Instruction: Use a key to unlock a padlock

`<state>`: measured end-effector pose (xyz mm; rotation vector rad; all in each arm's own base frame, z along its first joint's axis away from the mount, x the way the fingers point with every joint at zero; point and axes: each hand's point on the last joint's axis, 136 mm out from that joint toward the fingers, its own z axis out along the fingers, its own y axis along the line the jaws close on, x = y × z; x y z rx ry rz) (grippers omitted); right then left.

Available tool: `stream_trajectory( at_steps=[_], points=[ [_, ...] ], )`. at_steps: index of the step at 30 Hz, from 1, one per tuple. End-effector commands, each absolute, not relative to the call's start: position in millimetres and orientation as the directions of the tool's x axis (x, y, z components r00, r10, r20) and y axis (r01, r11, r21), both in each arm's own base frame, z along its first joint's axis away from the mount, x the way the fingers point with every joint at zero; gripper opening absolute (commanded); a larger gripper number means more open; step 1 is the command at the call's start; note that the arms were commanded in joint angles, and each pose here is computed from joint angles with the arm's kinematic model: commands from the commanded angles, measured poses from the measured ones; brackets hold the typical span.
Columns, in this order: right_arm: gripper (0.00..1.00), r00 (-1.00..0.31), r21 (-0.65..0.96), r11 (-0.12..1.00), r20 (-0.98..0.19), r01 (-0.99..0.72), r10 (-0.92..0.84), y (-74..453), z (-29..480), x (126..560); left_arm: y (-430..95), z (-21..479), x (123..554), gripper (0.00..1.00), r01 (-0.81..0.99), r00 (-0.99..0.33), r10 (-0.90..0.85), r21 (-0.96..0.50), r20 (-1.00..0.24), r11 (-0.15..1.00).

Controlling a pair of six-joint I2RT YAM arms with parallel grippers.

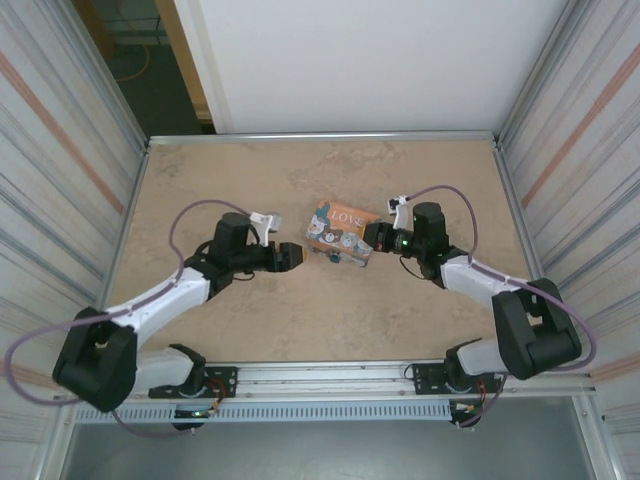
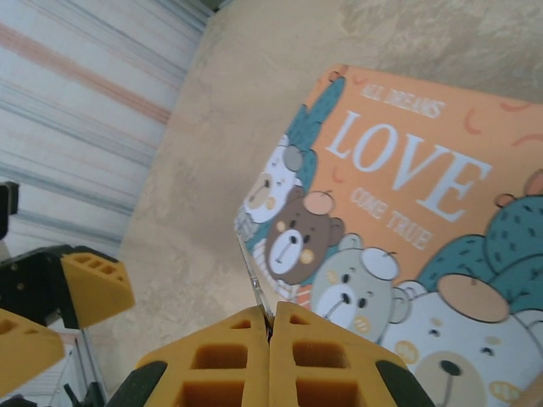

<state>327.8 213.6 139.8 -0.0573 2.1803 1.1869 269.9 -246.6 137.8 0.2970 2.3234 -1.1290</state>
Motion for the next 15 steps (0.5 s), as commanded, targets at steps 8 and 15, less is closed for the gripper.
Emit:
stream_trajectory(
  at_steps=[8,15],
  points=[
    [0.0,-0.82,0.733,0.6,-0.532,-0.321,0.212,214,116,334,-288,116,305,0.62,0.418,-0.857,-0.018,-0.715,-0.515,0.561],
    [0.0,-0.843,0.732,0.616,-0.501,-0.292,0.197,212,100,330,-304,100,323,0.56,0.396,-0.874,-0.024,-0.739,-0.486,0.546]
  ],
)
